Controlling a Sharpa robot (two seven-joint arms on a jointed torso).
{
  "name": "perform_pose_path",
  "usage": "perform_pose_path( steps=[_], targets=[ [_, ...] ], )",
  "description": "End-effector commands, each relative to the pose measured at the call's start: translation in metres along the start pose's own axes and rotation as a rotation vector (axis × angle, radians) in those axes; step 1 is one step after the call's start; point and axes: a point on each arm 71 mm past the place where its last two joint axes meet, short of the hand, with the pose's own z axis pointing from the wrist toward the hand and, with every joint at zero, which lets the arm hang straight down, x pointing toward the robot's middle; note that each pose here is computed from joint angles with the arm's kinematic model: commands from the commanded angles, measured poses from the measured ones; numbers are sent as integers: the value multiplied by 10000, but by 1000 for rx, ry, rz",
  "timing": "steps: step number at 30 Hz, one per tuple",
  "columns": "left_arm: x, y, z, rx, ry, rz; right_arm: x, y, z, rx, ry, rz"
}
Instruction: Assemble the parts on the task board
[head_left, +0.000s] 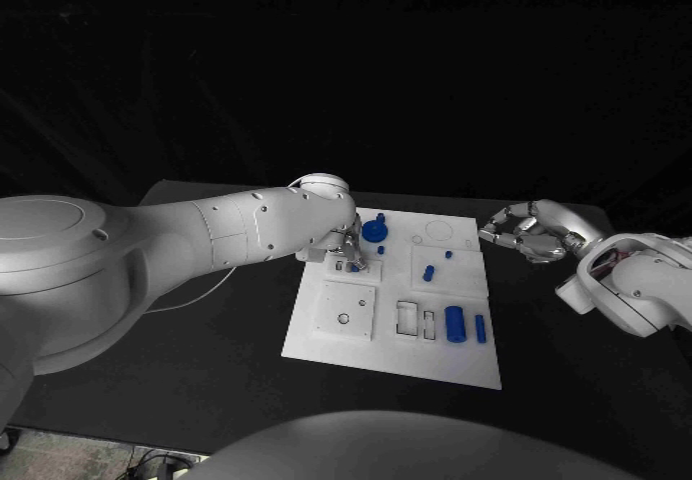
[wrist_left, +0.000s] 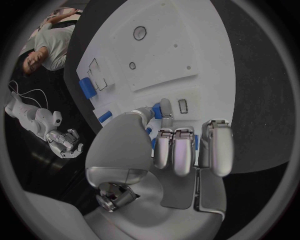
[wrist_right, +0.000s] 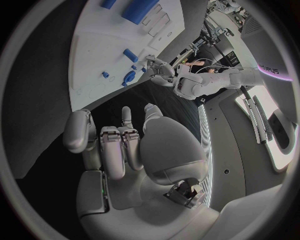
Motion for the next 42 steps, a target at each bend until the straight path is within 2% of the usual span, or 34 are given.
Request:
perform_pose_path(
  steps=[1, 21, 33, 36, 42],
  targets=[
    [103, -19, 37, 1, 39, 26, 12, 7, 2, -10, 10, 1],
    [113, 49, 28, -48, 31, 83, 8, 1, -6, -9, 9, 1],
    [100, 97, -16, -36, -7, 61, 3, -7, -12, -7, 9, 1],
    [64, 110, -54, -30, -26, 53, 1, -11, -14, -6, 9, 1],
    [-87, 135, -172, -18, -50, 39, 0, -15, -13, -5, 8, 0]
  ],
)
